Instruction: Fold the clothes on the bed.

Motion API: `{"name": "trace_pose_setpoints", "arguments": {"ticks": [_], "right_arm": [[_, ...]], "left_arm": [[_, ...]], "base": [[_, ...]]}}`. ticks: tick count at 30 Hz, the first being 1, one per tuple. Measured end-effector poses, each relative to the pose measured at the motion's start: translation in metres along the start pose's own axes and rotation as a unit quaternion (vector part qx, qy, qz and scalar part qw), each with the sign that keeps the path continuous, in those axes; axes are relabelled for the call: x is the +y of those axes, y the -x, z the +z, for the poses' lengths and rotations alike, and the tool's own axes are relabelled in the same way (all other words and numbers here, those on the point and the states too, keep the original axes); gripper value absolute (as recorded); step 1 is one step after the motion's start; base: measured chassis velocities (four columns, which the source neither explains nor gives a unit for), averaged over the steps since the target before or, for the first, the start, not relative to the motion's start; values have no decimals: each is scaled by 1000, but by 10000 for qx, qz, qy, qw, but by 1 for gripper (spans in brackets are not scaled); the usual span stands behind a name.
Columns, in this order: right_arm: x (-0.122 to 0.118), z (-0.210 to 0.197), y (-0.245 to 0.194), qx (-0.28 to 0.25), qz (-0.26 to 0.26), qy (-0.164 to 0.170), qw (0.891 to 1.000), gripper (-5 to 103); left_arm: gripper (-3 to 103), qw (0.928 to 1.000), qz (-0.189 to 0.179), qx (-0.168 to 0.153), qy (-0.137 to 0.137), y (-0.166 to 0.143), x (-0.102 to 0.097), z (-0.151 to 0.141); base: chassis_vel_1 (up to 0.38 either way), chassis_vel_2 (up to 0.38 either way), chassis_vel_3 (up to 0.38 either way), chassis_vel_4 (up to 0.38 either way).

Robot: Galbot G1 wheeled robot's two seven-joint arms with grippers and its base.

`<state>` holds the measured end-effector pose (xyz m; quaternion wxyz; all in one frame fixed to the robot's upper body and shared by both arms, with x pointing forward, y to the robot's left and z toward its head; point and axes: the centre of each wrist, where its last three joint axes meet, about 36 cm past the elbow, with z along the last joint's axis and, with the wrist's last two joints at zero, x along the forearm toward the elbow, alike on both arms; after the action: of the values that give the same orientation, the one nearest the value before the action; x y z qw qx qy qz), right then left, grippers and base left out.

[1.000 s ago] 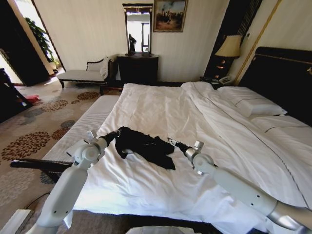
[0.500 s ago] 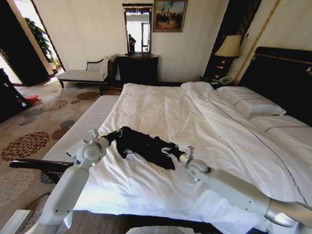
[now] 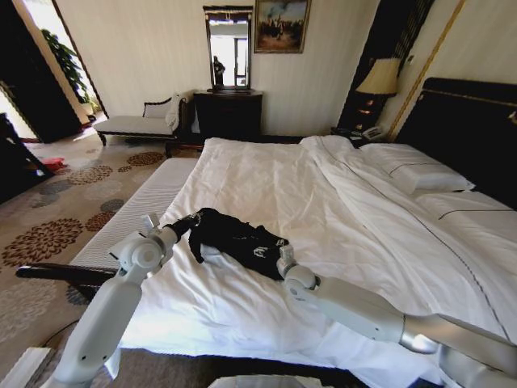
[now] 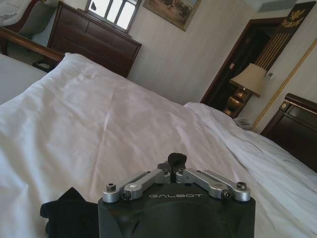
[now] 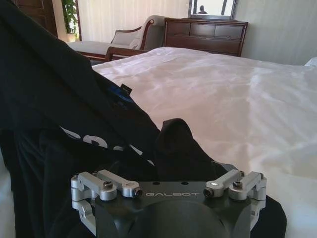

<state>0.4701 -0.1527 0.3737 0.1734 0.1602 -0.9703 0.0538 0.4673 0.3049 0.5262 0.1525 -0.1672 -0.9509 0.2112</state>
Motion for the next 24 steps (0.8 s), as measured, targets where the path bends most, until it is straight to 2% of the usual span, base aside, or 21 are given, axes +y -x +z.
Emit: {"name": "trace_pose_setpoints", "arguments": {"ticks": [10, 11, 13, 17, 20, 21, 23, 24], "right_arm": [[-2, -10, 5, 164, 258, 182, 9994, 100], [-2, -11, 5, 183, 266, 213, 9993, 96], [-3, -12, 5, 194, 263, 242, 9992, 96], [-7, -12, 4, 215, 326, 291, 9988, 75], [-8, -11, 2, 227, 334, 306, 9987, 70], [-8, -10, 0, 227, 322, 319, 9987, 58], [-8, -10, -1, 228, 311, 325, 9987, 58], [-9, -9, -3, 229, 296, 333, 9987, 53]], "left_arm": [[0, 10000, 3, -17, 36, -6, -1, -5], [0, 10000, -1, -15, 39, -6, -1, -5], [0, 10000, -5, -13, 41, -6, -1, -5], [0, 10000, -23, -9, 37, -6, 0, -5], [0, 10000, -39, -5, 37, -6, 1, -4], [0, 10000, -47, -5, 39, -6, 2, -5], [0, 10000, -50, -7, 41, -6, 2, -5], [0, 10000, -48, -13, 41, -6, 2, -5]], "base": [[0, 0, 0, 0], [0, 0, 0, 0], [0, 0, 0, 0], [0, 0, 0, 0], [0, 0, 0, 0], [0, 0, 0, 0], [0, 0, 0, 0], [0, 0, 0, 0]]}}
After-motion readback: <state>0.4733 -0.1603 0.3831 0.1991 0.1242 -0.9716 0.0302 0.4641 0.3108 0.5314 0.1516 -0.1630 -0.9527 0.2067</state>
